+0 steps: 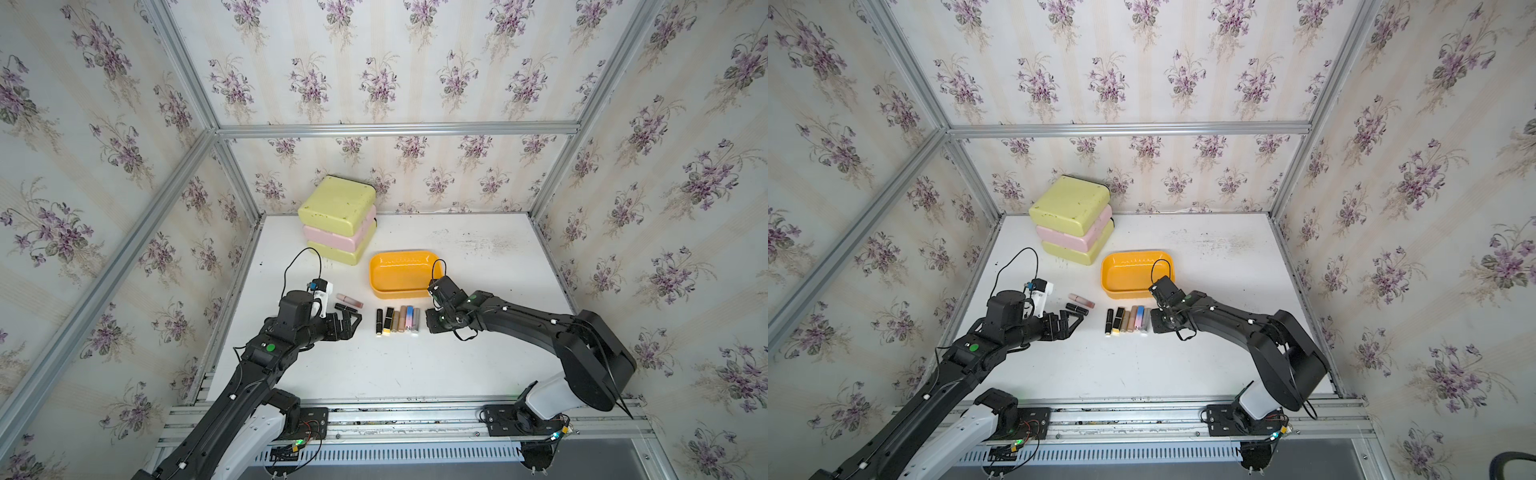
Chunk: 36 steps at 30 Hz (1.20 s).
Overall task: Put the lipstick into the storage box
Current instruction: Pick up the lipstick at the center of the board.
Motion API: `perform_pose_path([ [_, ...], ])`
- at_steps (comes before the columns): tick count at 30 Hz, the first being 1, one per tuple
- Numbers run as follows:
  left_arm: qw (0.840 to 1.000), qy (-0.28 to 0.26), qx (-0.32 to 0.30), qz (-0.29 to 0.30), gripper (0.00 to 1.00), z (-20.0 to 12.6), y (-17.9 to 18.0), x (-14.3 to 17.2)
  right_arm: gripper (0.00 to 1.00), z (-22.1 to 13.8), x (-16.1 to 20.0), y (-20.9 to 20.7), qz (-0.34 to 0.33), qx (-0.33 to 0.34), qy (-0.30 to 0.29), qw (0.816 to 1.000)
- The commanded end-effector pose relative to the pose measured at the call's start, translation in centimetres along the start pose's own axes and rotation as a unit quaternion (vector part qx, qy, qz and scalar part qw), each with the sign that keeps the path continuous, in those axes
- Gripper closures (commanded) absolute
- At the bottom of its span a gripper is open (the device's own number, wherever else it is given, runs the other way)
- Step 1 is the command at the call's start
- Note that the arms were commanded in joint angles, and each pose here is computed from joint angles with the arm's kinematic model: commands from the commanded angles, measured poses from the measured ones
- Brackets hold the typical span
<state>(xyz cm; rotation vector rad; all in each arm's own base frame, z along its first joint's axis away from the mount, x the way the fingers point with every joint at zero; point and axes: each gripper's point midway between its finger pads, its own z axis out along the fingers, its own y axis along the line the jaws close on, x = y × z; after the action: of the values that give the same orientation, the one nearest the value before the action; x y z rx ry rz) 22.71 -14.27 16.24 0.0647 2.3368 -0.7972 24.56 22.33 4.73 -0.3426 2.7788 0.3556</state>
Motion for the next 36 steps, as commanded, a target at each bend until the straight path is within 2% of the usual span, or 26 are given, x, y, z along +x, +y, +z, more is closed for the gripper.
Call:
perform_pose_path([
  [1,0.999,-0.005,0.033,0.016,0.0,0.0,-1.3,-0.6,0.84,-1.0,0.6,0.4,-0.012,-0.019,0.005,1.0],
  [10,0.994,-0.009,0.099,0.042,0.0,0.3,-4.5,-3.0,0.84,-4.1,-1.0,4.0,-0.044,-0.122,-0.029,0.991],
  [20,0.987,-0.025,0.146,0.062,0.0,0.6,-7.3,-6.3,0.84,-8.2,-6.0,6.0,-0.058,-0.22,-0.076,0.971],
  [26,0.982,-0.044,0.17,0.07,0.0,-0.3,-8.5,-7.2,0.84,-11.4,-8.6,6.1,-0.042,-0.293,-0.118,0.948],
  [36,0.97,-0.069,0.213,0.094,0.0,-2.8,-11.4,-9.3,0.84,-15.4,-10.5,7.9,-0.04,-0.386,-0.165,0.907],
])
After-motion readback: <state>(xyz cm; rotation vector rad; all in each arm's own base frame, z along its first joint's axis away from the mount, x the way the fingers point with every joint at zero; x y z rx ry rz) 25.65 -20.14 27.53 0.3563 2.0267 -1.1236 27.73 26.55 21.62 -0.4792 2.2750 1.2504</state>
